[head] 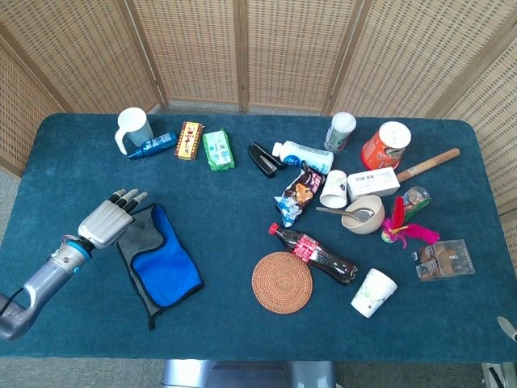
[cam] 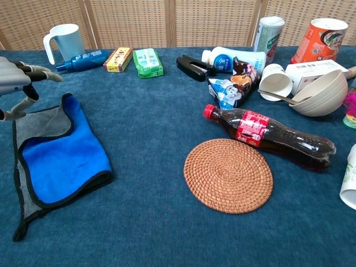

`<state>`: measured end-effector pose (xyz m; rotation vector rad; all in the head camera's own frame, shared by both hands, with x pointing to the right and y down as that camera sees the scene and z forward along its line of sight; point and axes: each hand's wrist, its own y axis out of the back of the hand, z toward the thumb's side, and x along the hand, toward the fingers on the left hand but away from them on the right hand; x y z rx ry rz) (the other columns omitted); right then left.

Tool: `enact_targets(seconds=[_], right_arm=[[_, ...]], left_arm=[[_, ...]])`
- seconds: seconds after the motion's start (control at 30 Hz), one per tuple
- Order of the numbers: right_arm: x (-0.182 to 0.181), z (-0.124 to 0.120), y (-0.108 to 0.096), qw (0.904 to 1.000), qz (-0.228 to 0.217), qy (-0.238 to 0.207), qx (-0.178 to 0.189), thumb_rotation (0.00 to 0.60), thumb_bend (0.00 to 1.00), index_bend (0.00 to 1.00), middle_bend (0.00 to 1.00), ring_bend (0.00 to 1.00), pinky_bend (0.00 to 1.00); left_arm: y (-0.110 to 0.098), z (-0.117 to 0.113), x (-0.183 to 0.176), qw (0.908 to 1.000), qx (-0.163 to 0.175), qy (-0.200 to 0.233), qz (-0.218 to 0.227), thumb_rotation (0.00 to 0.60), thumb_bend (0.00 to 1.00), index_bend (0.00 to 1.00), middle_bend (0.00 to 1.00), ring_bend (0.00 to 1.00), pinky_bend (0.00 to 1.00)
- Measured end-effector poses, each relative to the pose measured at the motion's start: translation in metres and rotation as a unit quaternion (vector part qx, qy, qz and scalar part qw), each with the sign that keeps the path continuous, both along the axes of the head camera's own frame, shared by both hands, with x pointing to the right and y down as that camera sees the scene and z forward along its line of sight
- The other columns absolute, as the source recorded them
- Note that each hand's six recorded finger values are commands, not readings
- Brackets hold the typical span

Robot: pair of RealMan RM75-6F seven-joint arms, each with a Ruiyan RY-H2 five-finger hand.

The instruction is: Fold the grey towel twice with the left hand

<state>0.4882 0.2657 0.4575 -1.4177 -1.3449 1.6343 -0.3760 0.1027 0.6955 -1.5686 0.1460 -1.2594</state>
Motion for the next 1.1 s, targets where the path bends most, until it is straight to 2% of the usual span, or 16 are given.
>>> enact_targets(seconds=[0.1,0.27,0.43,0.57,0.67,0.87,1.1], right_arm=[[0.000,0.000,0.000,1.0000,0.000,0.000,0.000,0.600,0.00,0.00,0.00,0.00,0.00],[0.001,0.000,0.000,1.0000,0.002,0.000,0.000,0.600,0.00,0.00,0.00,0.00,0.00],[0.002,0.000,-0.001,1.0000,0.003,0.000,-0.001,0.600,0.00,0.00,0.00,0.00,0.00],[0.002,0.000,-0.001,1.0000,0.004,0.000,-0.001,0.600,0.00,0.00,0.00,0.00,0.00],[0.003,-0.001,-0.001,1.0000,0.007,-0.001,0.001,0.600,0.00,0.00,0.00,0.00,0.00],[0.004,0.000,-0.001,1.0000,0.006,-0.002,-0.001,0.600,0.00,0.00,0.00,0.00,0.00],[0.003,0.001,-0.001,1.0000,0.005,-0.003,-0.003,0.600,0.00,0.00,0.00,0.00,0.00]], left_arm=[[-0.003,-0.005,0.002,0.9997,0.005,0.022,-0.003,0.600,0.52,0.28,0.00,0.00,0.18],[-0.008,-0.014,0.010,0.9982,0.011,0.059,0.003,0.600,0.50,0.21,0.00,0.00,0.18],[-0.013,-0.014,0.017,0.9981,0.019,0.056,0.017,0.600,0.31,0.19,0.00,0.00,0.17],[-0.015,-0.009,0.023,0.9986,0.024,0.039,0.026,0.600,0.14,0.12,0.00,0.00,0.15],[-0.015,-0.004,0.033,0.9987,0.024,0.035,0.029,0.600,0.08,0.09,0.00,0.00,0.15],[-0.014,0.000,0.052,0.9980,0.031,0.039,0.039,0.600,0.09,0.14,0.00,0.00,0.17],[-0.009,0.005,0.070,0.9972,0.023,0.046,0.054,0.600,0.18,0.27,0.00,0.00,0.17]])
